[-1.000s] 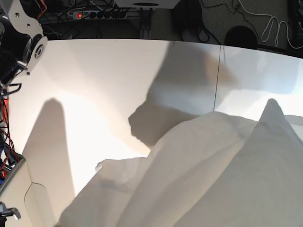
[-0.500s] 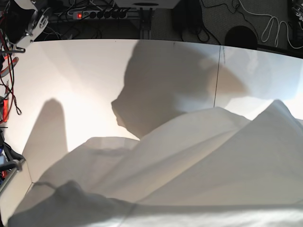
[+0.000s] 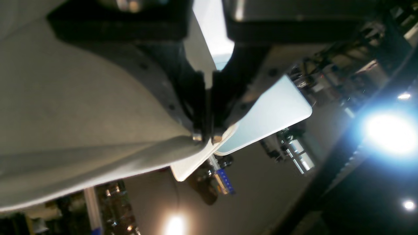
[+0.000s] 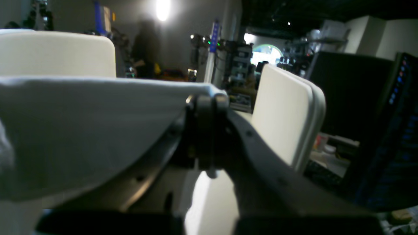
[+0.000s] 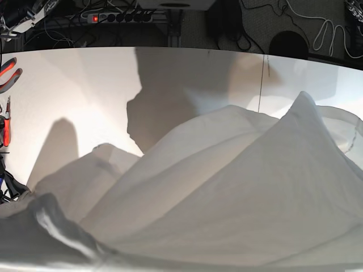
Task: Layout the t-shirt on the table in an organized manner, then fold the t-shirt properly
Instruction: 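Raise the t-shirt high with both grippers and shake it out, then lay the t-shirt flat on the table and open both grippers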
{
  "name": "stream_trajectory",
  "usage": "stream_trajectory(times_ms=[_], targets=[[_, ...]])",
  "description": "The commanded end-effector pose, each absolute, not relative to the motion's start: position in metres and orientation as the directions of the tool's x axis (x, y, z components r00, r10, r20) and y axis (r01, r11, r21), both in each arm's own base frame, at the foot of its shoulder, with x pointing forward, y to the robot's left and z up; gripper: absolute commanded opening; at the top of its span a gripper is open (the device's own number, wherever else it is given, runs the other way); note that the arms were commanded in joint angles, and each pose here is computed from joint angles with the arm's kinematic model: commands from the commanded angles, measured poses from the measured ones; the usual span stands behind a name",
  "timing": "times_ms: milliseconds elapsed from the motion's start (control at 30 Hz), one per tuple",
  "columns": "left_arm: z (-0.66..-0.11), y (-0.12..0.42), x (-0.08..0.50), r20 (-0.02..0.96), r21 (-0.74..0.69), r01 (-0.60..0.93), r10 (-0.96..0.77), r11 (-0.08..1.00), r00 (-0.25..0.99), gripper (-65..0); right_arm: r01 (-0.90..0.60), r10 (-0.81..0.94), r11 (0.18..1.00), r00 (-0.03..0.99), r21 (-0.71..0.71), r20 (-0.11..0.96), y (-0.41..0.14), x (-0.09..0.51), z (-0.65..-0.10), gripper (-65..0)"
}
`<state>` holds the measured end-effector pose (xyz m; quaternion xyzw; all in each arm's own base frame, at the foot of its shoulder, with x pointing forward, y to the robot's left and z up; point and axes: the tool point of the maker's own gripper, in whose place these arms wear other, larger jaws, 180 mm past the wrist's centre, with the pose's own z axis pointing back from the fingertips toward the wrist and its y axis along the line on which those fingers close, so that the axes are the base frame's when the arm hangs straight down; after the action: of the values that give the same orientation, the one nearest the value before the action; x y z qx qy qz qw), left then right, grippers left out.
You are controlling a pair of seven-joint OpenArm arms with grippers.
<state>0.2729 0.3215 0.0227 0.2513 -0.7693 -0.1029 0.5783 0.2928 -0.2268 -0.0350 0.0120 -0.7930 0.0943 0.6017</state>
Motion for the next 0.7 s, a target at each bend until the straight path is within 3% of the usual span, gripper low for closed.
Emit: stream_trajectory(times_ms=[0,267,667], targets=[[0.034,0.319,0.27,0.815,0.468,-0.282,-0.533,0.837,-0.229,-65.0,-0.125,0.102,0.981,-0.31,-0.147,0.945,-0.226,0.289,-0.026,-65.0],[-0.046,0.302,0.34,0.91,0.399,-0.036,-0.4,0.916,-0.108,-65.0,-0.248,0.136,0.947,-0.259,-0.202,0.956,-0.174,0.308,-0.05,-65.0],[-0.149,0.309,0.506,0.983,0.139,0.1,-0.15,0.985,0.11,-65.0,-0.163,0.066,0.986,0.128,-0.044,0.99,-0.198,0.491,-0.18,-65.0]])
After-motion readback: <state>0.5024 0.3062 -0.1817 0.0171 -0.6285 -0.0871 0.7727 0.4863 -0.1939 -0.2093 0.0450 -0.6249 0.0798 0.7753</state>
